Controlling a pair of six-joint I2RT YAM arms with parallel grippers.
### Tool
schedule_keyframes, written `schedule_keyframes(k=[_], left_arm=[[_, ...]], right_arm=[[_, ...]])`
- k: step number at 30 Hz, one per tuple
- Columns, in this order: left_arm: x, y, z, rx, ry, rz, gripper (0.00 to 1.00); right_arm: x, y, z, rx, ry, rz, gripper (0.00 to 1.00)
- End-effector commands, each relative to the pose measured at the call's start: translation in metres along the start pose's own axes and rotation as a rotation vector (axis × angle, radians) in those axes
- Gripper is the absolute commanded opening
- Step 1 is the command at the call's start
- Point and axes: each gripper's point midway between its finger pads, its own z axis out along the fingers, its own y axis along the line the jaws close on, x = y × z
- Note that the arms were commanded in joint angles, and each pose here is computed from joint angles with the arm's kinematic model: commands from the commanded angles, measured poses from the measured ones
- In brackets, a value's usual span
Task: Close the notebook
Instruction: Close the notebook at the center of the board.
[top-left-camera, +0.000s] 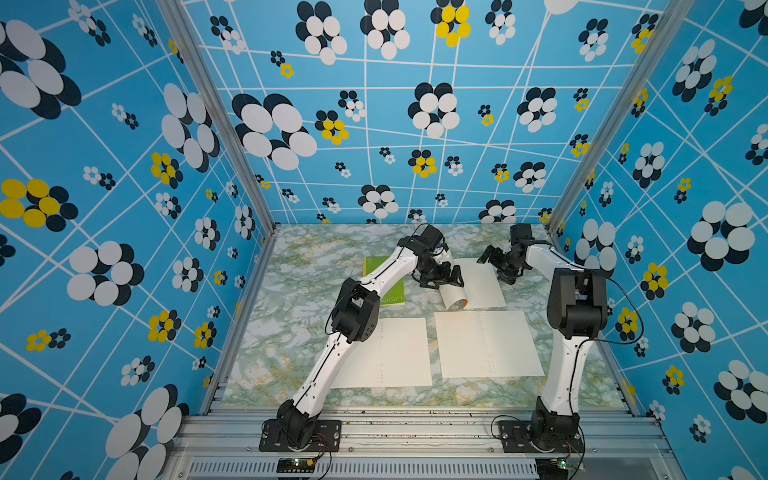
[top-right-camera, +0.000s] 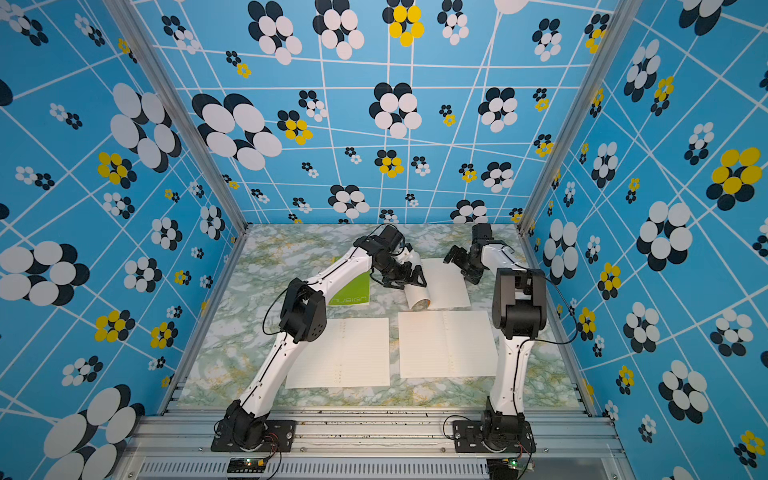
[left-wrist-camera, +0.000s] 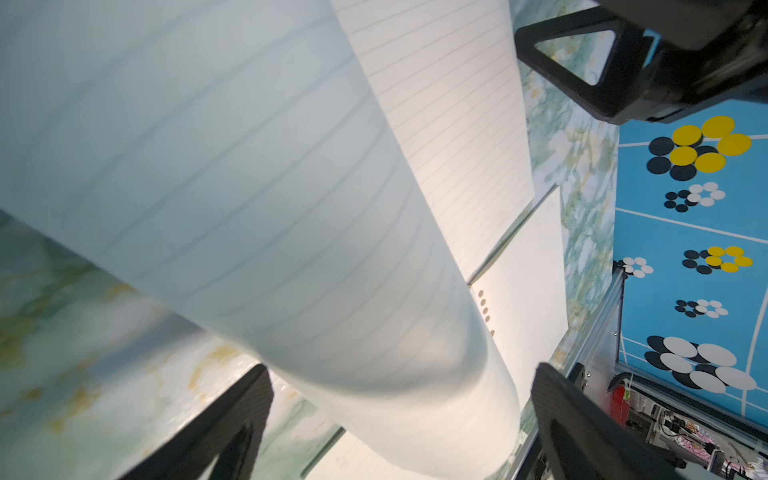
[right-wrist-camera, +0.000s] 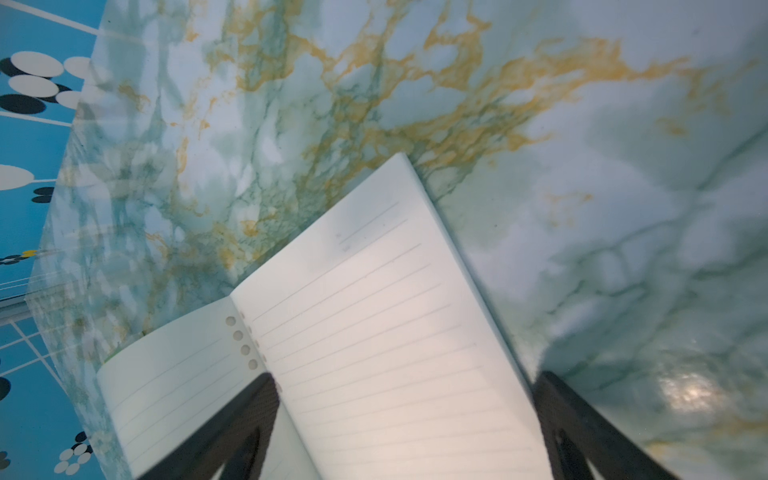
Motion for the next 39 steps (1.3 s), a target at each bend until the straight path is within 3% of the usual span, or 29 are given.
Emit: schedule_keyframes(k=[1,7,9,21,26,31,39], left_arm=[[-0.009,-0.054,-0.024,0.112,-0.06,0.102,0.99],[-0.011,-0.076,-0.03,0.163,-0.074,0.136,0.99],[-0.008,-0.082,-0.03,0.184,-0.065,0.144,0.98],[0.001,-0.102,-0.058,0.27,-0.05,0.226,0.98],[-0.005,-0.123,-0.08,0.328,-0.1,0.3,0.97],[-0.015,-0.141,-0.08,0.372,-0.113,0.322,0.97],[-0.023,-0.123,-0.063,0.335,-0.114,0.285,0.97]], right_arm=[[0.036,-0.012,0.009,0.054,0.12,0.013,0.99],[0.03,-0.018,0.004,0.064,0.107,0.038,0.99],[0.02,-0.016,-0.012,0.05,0.074,0.042,0.99],[0.004,-0.062,-0.045,0.073,0.027,0.125,0.99],[0.006,-0.068,-0.041,0.068,0.039,0.14,0.99],[0.014,-0.064,-0.026,0.025,0.094,0.165,0.99],[0.029,-0.058,-0.024,0.038,0.133,0.118,0.99]])
